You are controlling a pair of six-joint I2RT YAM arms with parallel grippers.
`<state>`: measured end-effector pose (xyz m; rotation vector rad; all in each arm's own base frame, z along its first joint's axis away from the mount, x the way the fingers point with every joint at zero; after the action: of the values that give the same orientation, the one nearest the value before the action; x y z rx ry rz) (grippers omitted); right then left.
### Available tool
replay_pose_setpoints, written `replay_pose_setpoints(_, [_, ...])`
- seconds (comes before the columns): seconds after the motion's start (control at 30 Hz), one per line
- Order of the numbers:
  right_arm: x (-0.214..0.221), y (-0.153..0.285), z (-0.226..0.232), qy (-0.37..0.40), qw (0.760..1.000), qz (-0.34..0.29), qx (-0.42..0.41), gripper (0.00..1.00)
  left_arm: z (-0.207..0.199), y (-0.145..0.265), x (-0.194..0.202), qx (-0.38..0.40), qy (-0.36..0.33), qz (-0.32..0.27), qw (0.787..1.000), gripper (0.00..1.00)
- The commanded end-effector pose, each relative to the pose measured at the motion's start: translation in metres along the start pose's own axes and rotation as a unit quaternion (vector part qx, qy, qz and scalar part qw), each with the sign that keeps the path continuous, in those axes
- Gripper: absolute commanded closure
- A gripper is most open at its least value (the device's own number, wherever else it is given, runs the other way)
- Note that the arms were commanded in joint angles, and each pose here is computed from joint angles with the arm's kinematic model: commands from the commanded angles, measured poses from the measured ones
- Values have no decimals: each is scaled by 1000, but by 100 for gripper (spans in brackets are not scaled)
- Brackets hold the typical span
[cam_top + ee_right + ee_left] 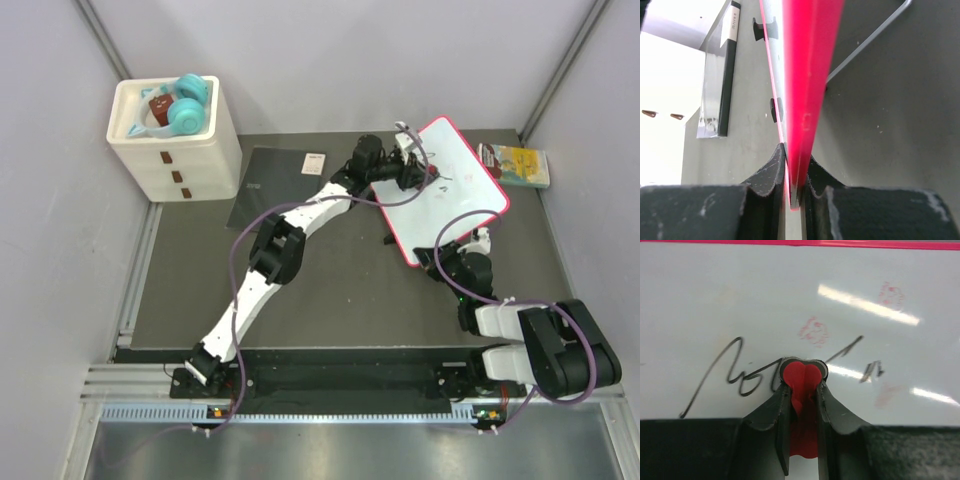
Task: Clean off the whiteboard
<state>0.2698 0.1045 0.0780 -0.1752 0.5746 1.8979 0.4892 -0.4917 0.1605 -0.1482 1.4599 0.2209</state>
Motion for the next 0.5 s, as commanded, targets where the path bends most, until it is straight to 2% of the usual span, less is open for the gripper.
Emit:
replay_pose_setpoints(0.0, [50,23,-54,46,986,127,101,100,-131,-27,-25,220,-4,-7,975,100])
replay_pose_setpoints(0.1, [50,24,-55,46,985,128,102,100,-140,-32,-37,219,-17,-18,975,100])
replay_pose_setpoints(0.2, [50,24,-55,45,985,128,103,100,-129,-39,-48,174,-37,-34,983,100])
replay_pose_setpoints(0.33, [51,24,-54,47,985,129,101,100,-90,-48,-39,54,-51,-20,997,100])
replay_pose_setpoints(0.37, [51,25,-55,46,985,129,102,100,-74,-50,-25,9,-46,-7,999,100])
replay_pose_setpoints(0.47, [51,25,-55,47,985,129,101,100,-33,-42,-4,-73,-33,10,997,100])
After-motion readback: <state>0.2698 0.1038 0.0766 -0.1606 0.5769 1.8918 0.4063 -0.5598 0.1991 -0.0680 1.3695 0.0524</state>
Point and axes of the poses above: each gripper's point midway between its finger pads, its own y axis back along the fingers, its own z axis along the line the jaws close on, x = y × z, the point moved 4 cm from there along y, back along the fingers, and after that the axes turned 14 degrees about -y, right-handed, at the moved point
